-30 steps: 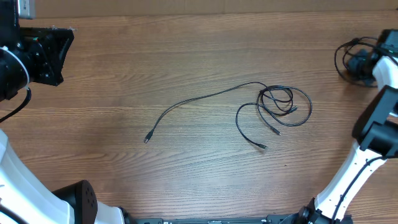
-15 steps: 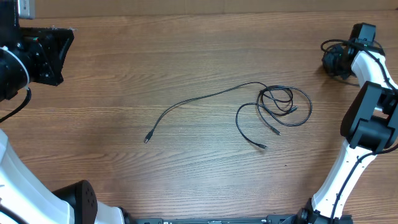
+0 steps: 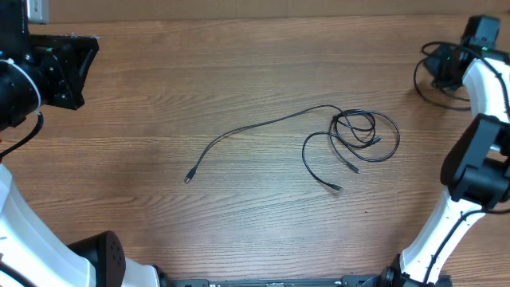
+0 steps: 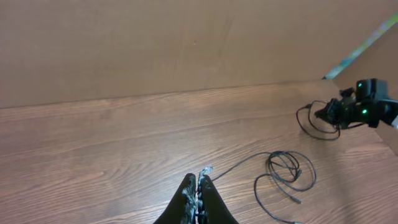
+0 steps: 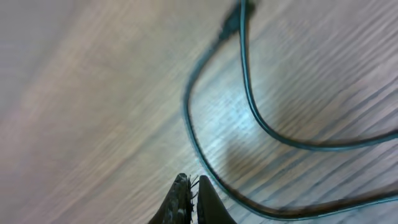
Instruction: Untangle cables
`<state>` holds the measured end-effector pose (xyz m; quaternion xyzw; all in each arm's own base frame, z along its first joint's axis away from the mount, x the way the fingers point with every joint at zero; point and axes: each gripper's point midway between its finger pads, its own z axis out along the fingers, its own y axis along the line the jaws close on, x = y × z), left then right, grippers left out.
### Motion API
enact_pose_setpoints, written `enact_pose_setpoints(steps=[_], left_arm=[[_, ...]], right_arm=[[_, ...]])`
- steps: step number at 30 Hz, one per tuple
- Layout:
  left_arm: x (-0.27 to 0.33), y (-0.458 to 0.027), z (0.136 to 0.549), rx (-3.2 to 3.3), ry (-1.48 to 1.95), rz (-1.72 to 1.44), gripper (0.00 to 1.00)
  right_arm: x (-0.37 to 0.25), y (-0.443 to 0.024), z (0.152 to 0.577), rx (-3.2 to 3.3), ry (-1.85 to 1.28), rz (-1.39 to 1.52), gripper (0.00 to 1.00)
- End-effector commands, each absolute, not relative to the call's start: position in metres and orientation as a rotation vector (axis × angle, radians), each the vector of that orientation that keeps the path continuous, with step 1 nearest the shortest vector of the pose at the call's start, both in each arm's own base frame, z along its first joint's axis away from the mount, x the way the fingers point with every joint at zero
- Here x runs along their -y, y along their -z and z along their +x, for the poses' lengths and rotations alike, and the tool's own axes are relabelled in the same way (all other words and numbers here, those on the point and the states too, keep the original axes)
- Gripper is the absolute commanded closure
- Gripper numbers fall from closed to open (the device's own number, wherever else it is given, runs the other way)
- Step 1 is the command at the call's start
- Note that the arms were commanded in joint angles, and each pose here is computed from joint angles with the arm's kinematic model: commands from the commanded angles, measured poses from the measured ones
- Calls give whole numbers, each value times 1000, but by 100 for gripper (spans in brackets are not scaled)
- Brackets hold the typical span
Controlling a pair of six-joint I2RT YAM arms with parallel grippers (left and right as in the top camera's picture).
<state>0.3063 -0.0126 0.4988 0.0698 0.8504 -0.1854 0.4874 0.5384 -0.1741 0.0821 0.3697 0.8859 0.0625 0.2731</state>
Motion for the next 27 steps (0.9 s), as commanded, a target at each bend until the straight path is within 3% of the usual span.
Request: enact_pose_setpoints(steps=[1,10,27], left_arm=[[15,-500,307,-2067,466,162,96],[15,-500,307,-2067,466,163,96],[16,-499,307,-2069,473,160,96]], right_arm=[[173,-88,540,-2377,-146,972,96],[164,-14,524,-2489,-144,1015,96],[97,-13,532,-2582,-177,870,96]])
